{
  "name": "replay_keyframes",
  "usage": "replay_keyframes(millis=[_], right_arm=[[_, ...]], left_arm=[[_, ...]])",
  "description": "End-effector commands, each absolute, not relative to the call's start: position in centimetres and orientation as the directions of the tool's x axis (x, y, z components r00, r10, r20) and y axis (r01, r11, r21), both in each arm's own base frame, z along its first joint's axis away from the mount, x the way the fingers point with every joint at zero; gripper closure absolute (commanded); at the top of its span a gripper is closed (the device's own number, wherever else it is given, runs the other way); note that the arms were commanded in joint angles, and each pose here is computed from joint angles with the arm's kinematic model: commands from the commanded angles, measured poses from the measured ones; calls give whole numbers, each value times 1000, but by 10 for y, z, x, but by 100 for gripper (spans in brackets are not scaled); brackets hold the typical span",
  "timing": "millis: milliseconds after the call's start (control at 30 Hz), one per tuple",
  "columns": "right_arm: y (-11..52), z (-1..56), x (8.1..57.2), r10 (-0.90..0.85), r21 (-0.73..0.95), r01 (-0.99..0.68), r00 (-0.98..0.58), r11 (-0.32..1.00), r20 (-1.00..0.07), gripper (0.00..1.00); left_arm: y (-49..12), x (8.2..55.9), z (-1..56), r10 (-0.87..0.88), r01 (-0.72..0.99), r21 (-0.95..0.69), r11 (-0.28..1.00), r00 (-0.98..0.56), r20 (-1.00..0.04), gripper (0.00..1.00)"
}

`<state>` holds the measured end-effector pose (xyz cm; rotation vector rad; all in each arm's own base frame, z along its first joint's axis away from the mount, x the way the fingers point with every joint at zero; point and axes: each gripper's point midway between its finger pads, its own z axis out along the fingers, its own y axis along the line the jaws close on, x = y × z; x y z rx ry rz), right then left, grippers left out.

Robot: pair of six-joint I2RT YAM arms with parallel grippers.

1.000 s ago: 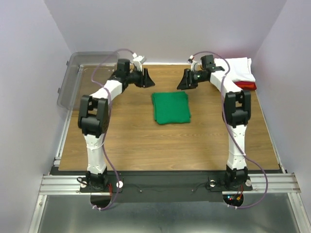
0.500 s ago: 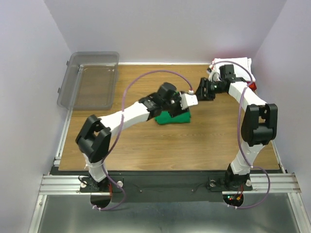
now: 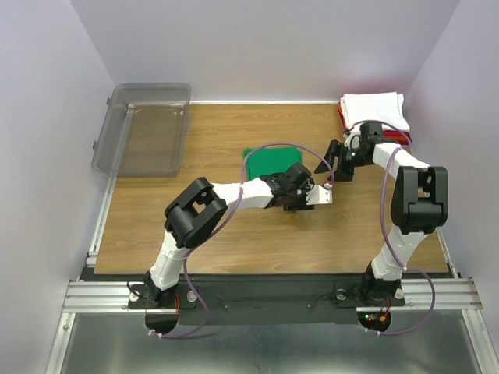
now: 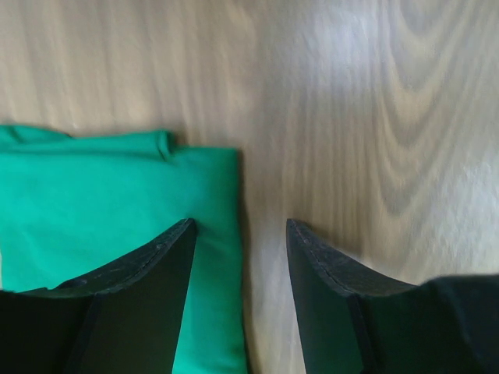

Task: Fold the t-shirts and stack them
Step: Neatly place the folded tshirt to the corner

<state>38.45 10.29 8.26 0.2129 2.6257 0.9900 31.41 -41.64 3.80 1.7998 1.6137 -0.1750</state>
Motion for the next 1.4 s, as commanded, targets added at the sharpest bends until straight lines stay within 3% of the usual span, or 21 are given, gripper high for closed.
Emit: replay_keyframes(millis=[0, 100, 200, 333, 567, 867, 1167, 1367], right_arm=[[107, 89, 394, 267, 683, 3, -921, 731, -282, 24], [110, 86, 393, 286, 698, 22, -921, 715, -264, 24], [115, 77, 388, 315, 730, 60, -924, 681, -218, 23], [132, 65, 376, 345, 815, 121, -933, 567, -101, 23], [152, 77, 387, 440, 878, 80, -884, 472, -157, 18], [177, 59, 389, 496, 898, 172, -867, 406, -58, 19], [182, 53, 428, 650, 905, 194, -752, 379, -111, 39], [174, 36, 453, 704, 887, 225, -695, 403, -144, 43]], left_arm=[[-434, 334, 56, 801, 878, 477, 41, 256, -541, 39], [-436, 338, 49, 807, 874, 482, 52, 248, -536, 48], [-437, 340, 53, 794, 881, 468, 67, 237, -560, 81], [-438, 342, 68, 761, 901, 422, 97, 206, -615, 100], [-443, 346, 104, 670, 938, 320, 133, 153, -727, 100], [-452, 341, 140, 593, 950, 281, 136, 149, -791, 100], [-454, 339, 142, 565, 968, 219, 123, 114, -817, 100], [-453, 341, 146, 557, 971, 204, 124, 102, -825, 100]])
